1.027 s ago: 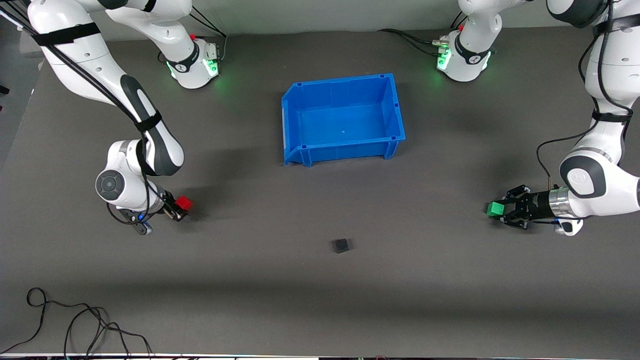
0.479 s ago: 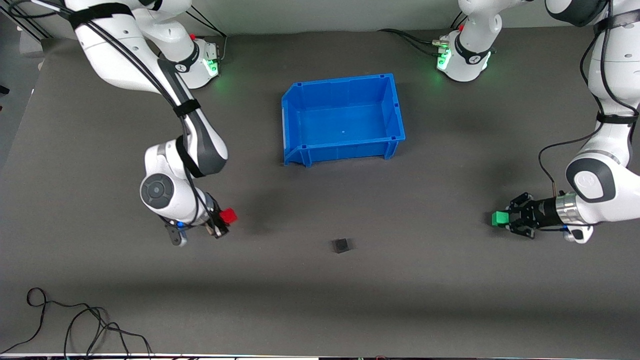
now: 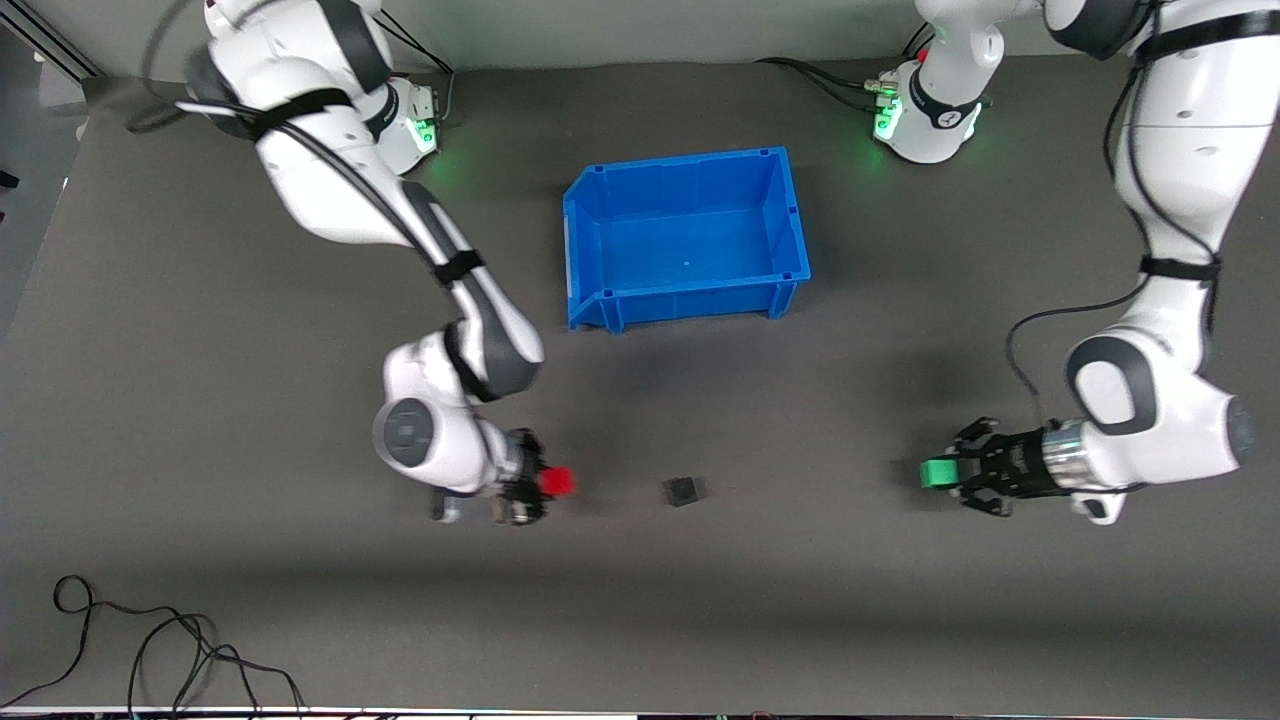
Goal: Attach green and red cubes to black cube
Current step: 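Carry the red cube while the left gripper carries green toward the black cube, then lower both cubes against the black cube and open both grippers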
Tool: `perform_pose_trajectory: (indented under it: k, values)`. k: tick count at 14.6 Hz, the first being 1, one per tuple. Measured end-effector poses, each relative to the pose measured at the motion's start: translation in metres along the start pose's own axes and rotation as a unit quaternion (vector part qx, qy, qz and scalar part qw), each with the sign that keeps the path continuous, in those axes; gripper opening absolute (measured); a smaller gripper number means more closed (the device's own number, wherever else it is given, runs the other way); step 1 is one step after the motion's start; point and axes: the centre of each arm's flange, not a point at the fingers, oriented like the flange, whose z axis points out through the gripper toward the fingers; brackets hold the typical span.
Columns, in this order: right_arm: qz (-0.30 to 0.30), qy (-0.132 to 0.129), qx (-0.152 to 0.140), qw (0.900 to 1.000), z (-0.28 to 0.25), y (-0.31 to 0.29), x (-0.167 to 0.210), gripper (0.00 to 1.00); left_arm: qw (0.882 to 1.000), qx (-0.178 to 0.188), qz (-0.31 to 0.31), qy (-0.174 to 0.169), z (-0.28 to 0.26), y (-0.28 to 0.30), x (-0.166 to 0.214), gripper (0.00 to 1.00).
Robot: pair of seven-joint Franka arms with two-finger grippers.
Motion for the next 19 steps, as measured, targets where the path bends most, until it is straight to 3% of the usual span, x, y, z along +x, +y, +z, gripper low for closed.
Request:
perform_pose_trajectory:
  k: [6,14,19]
  values:
    - [-0.039,-0.028,0.071,0.996,0.051,0.020,-0.074,0.40,0.998,-0.033,-0.053,0.003,0.060,0.005,-0.087,0.37]
    - [-0.041,-0.029,0.085,0.995,0.076,0.023,-0.073,0.40,0.995,-0.071,-0.071,0.008,0.136,-0.009,-0.190,0.37]
    - [-0.036,-0.028,0.087,0.995,0.075,0.019,-0.067,0.40,0.994,-0.085,-0.062,0.010,0.171,-0.021,-0.220,0.37]
